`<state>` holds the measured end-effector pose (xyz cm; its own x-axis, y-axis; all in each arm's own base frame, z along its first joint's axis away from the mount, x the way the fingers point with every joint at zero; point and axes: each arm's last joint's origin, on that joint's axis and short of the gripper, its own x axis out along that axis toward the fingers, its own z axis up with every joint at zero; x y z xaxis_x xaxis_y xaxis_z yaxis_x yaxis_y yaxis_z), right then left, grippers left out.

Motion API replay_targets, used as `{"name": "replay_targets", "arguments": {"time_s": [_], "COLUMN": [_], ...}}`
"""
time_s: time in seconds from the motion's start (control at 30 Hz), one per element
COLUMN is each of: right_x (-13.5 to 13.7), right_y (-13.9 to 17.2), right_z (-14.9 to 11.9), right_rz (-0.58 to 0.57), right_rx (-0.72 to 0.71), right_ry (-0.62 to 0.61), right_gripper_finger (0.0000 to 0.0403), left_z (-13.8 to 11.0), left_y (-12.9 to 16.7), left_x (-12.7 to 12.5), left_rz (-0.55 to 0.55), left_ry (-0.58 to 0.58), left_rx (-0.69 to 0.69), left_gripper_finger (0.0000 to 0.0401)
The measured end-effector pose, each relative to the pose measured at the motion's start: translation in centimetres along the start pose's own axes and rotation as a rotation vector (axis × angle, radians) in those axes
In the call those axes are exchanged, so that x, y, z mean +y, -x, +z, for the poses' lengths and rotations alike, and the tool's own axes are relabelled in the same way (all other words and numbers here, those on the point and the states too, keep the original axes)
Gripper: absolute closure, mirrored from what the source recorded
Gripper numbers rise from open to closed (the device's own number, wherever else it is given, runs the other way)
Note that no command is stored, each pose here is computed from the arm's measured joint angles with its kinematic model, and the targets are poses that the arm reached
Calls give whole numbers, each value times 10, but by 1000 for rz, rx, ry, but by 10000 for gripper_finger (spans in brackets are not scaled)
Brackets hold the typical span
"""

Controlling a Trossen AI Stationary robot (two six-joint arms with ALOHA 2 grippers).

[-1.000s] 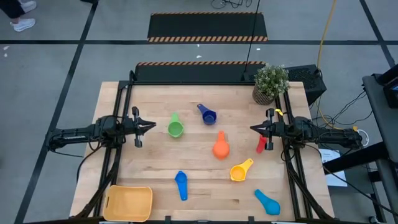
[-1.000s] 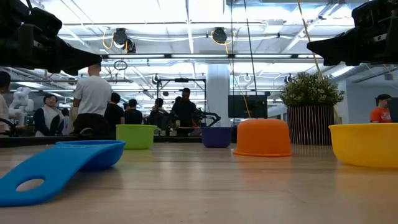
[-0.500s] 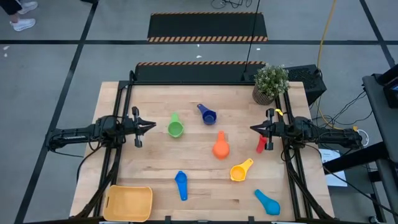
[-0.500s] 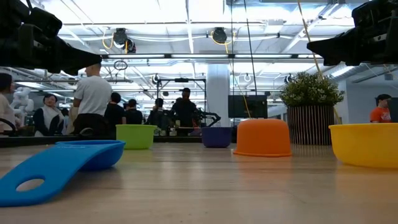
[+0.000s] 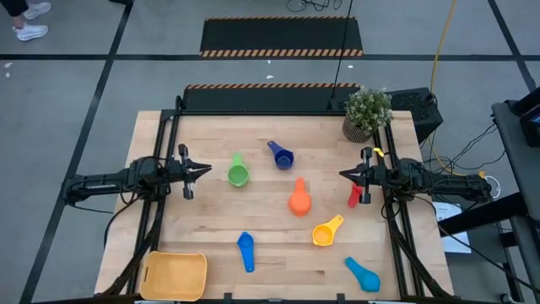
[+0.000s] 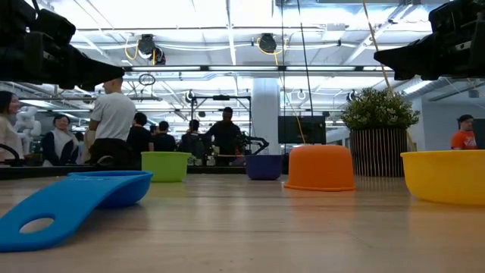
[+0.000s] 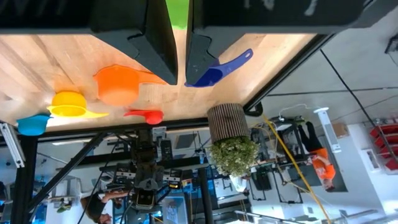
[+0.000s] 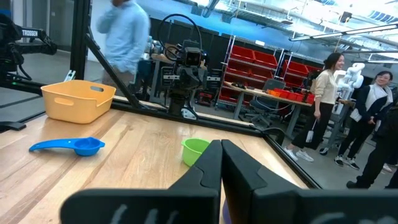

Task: Nest measuring cups in basket
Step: Put the orange measuring cup on the table upright

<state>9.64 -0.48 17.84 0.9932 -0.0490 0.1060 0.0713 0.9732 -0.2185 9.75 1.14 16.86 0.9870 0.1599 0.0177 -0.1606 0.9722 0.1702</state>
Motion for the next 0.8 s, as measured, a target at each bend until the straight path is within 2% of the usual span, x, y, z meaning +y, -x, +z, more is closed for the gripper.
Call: {"name": "replay_targets", "arguments": {"time_s": [0.17, 0.37, 0.57, 0.8], "right_x": [0, 0, 0, 0], "right_y": [0, 0, 0, 0], "right_z": [0, 0, 0, 0], "right_rz": [0, 0, 0, 0], "right_rx": [0, 0, 0, 0], "right_ry": [0, 0, 0, 0], "right_gripper_finger": [403, 403, 403, 403], "left_z": [1, 8, 19, 47], "left_y": [0, 0, 2, -3], "left_x": [0, 1, 5, 12], "left_rz": [4, 13, 50, 139], "left_ry": [33, 101, 269, 232], "left_rx": [-11, -87, -175, -120], "left_gripper_finger": [364, 364, 364, 364]}}
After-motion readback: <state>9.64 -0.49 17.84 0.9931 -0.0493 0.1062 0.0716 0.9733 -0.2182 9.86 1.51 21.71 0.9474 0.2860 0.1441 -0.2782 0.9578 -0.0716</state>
